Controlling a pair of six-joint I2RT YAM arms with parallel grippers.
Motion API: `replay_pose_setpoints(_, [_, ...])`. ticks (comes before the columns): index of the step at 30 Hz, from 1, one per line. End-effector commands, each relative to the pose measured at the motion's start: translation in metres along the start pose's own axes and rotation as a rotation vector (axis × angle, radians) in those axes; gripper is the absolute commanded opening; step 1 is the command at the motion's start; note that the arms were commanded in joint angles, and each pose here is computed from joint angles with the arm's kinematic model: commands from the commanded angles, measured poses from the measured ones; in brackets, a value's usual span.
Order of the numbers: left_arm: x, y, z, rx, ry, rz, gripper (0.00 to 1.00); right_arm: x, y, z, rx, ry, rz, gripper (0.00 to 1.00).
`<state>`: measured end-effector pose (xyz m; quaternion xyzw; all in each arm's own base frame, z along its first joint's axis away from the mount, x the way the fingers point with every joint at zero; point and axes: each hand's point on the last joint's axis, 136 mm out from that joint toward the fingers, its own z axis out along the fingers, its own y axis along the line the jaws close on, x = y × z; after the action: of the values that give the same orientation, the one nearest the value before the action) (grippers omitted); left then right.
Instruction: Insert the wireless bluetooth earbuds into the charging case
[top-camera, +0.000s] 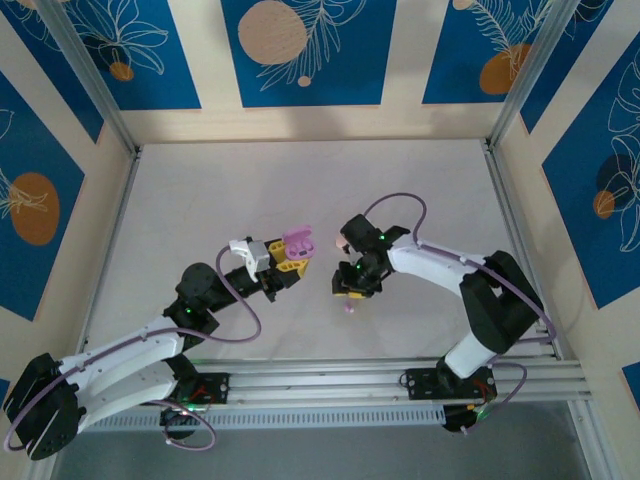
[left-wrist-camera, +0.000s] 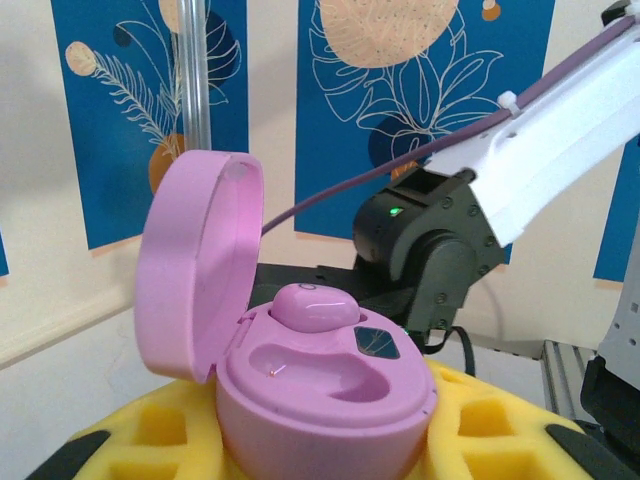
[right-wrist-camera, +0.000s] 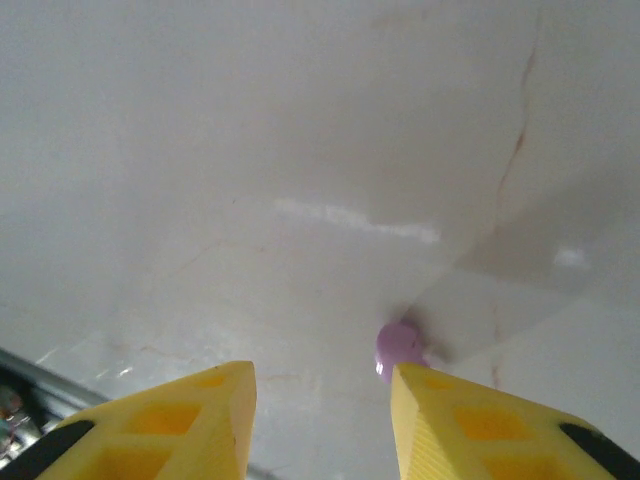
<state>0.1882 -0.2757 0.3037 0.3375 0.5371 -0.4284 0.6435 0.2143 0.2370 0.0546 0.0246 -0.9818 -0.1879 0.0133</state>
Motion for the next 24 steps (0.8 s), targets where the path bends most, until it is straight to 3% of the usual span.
replay_pose_setpoints(1, [-0.012,-0.004,-0.002,0.004,-0.037,0.006,0.26,0.000,-0.014,0.007,0.122,0.051,-0.113,0.40])
replay_pose_setpoints(8, [-0.013,-0.003,-0.004,-0.004,-0.036,0.006,0.26,0.006,-0.019,0.021,0.259,0.112,-0.196,0.38])
replay_pose_setpoints(24, [-0.011,-0.003,-0.006,-0.006,-0.034,0.008,0.26,0.017,-0.022,0.025,0.353,0.179,-0.210,0.31])
